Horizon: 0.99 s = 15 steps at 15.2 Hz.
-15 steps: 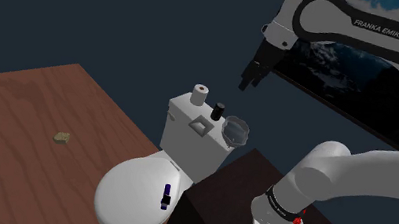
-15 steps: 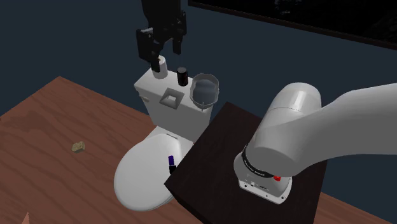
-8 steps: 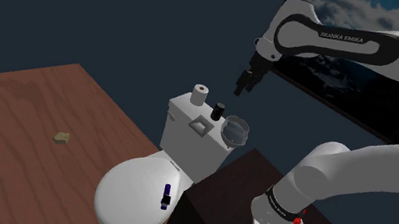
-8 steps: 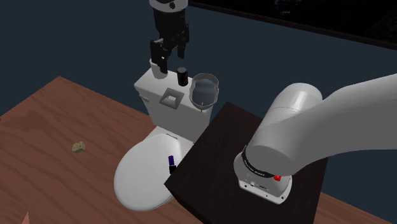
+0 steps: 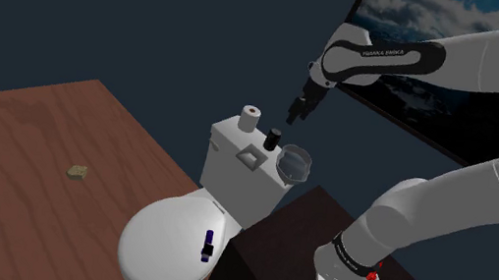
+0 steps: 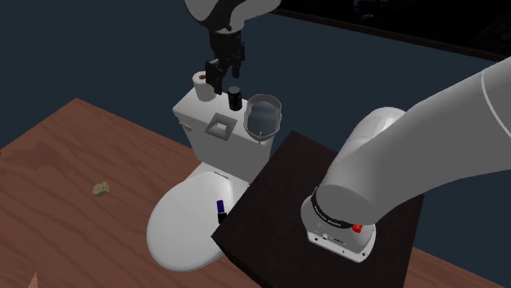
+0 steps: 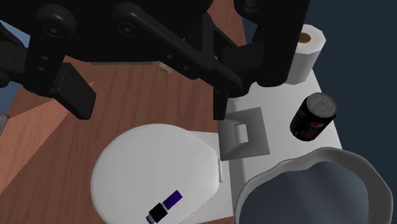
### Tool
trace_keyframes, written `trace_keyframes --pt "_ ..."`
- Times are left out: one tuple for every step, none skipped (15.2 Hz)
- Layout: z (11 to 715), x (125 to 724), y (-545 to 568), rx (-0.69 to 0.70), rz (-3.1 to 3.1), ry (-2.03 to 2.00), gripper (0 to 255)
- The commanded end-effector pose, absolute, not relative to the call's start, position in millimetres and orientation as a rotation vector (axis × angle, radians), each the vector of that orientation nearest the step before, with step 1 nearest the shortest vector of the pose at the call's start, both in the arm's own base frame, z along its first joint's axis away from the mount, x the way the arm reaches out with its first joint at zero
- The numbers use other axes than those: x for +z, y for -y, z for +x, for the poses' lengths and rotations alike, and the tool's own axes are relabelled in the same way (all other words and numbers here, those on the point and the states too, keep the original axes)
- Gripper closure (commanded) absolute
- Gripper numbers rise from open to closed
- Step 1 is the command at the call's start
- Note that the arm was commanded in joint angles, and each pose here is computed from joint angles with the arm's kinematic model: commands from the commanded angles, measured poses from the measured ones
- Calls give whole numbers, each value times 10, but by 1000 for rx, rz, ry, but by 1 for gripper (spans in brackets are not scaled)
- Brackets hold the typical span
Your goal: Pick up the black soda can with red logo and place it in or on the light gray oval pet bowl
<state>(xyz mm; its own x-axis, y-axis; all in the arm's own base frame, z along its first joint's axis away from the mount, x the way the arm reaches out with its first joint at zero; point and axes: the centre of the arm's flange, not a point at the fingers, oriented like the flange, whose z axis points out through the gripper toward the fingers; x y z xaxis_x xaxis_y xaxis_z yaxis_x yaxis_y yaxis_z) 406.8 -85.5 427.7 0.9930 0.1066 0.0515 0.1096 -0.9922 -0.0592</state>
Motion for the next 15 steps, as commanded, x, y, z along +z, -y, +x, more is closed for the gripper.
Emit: trace_keyframes --pt "4166 4078 992 -80 -3076 169 0" --pt "4221 3989 1070 -81 -3077 170 0" --pt "4276 3900 1149 -83 -3078 170 0" --pt "4332 3812 1228 -84 -3078 171 0" --pt "4387 3723 1307 -86 -3079 171 0" --pt "4442 3635 1386 -88 -3079 172 0" --pt "4498 3547 1464 -89 -3080 172 0" --pt "4554 3459 1543 -91 -3081 173 0" --pt "4610 3371 1622 -93 -3081 174 0" --pt "4666 3283 1701 -94 -3082 174 0" --pt "4722 3196 1781 -96 -3083 175 0" --pt "4778 3108 1860 -98 -3083 175 0" --pt "4834 3021 1939 -99 -3084 176 0" --pt "4891 2933 2018 -101 -3084 176 0" --pt "4947 2846 2097 -103 -3085 177 0"
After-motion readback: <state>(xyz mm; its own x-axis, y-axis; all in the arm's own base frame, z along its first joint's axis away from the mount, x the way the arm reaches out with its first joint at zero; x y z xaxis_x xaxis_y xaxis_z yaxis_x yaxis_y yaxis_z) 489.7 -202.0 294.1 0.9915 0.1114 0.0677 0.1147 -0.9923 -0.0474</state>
